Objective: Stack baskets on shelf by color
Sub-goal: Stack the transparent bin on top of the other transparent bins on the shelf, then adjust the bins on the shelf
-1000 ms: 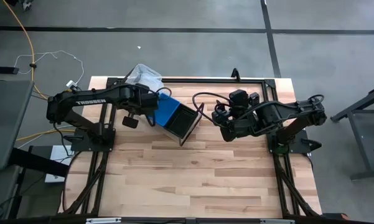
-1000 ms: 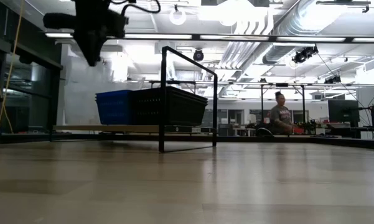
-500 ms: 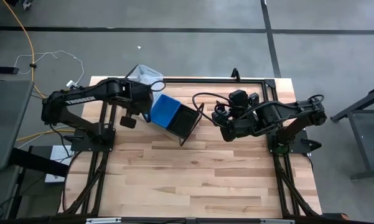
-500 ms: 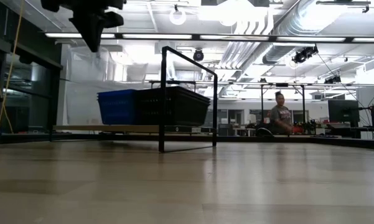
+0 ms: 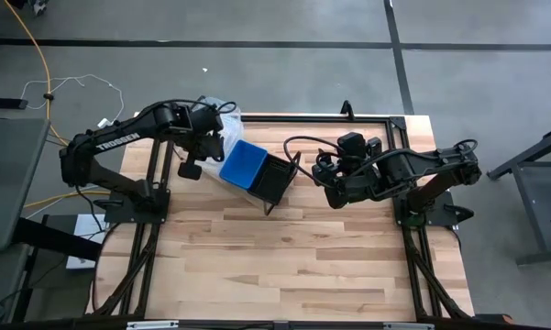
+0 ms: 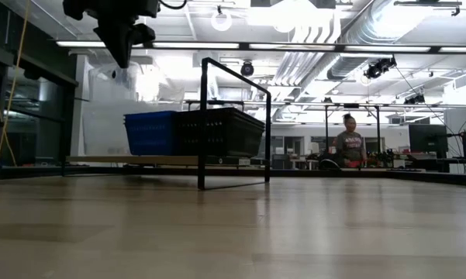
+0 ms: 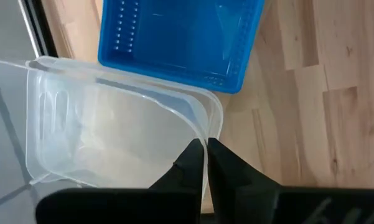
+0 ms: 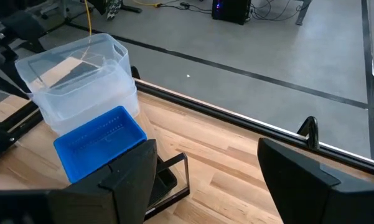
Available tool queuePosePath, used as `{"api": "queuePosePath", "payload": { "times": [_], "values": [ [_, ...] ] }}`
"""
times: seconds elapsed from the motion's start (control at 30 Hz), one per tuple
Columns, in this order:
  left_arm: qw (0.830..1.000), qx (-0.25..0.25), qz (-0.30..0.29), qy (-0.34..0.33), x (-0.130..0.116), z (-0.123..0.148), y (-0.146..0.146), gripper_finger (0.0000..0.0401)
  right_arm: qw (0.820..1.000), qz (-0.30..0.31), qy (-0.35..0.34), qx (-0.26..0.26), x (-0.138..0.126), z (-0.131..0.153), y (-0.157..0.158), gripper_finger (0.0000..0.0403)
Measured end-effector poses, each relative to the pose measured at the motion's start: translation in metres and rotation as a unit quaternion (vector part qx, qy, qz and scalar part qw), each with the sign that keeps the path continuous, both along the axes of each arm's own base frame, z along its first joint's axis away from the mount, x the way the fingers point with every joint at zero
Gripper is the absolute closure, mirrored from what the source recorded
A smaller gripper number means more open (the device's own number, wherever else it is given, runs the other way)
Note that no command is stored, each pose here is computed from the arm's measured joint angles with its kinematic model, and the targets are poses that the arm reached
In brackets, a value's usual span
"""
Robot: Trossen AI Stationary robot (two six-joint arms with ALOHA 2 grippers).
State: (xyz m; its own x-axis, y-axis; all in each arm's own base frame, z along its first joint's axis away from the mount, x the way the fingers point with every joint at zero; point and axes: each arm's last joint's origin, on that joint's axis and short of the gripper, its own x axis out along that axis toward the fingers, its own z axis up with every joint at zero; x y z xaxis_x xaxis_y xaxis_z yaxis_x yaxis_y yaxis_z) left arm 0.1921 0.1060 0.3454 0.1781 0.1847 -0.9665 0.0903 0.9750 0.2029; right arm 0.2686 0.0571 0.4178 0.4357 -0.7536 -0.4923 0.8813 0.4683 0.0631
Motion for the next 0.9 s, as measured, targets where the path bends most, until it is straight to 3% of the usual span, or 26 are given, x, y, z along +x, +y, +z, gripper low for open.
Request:
{"api": "queuePosePath", "payload": {
  "times": [0.37,0.73,0.8,0.9],
  "values": [
    [1.0,0.007,0.014,-0.021,0.001,0.001,0.006,0.0389,1.0,0.0,0.0,0.0,0.0,0.0,0.0,0.0136],
    [0.998,0.008,0.064,-0.022,0.0,0.002,0.007,0.027,1.0,-0.001,-0.001,-0.002,0.0,0.0,0.0,0.0136],
    [0.996,0.008,0.078,-0.031,0.0,0.008,0.006,0.0249,1.0,0.008,0.008,0.013,0.0,-0.001,0.0,0.0136],
    [0.994,0.003,0.096,-0.053,-0.002,0.021,0.005,0.0227,0.992,0.069,0.08,0.064,0.0,-0.005,0.0,0.0136]
  ]
}}
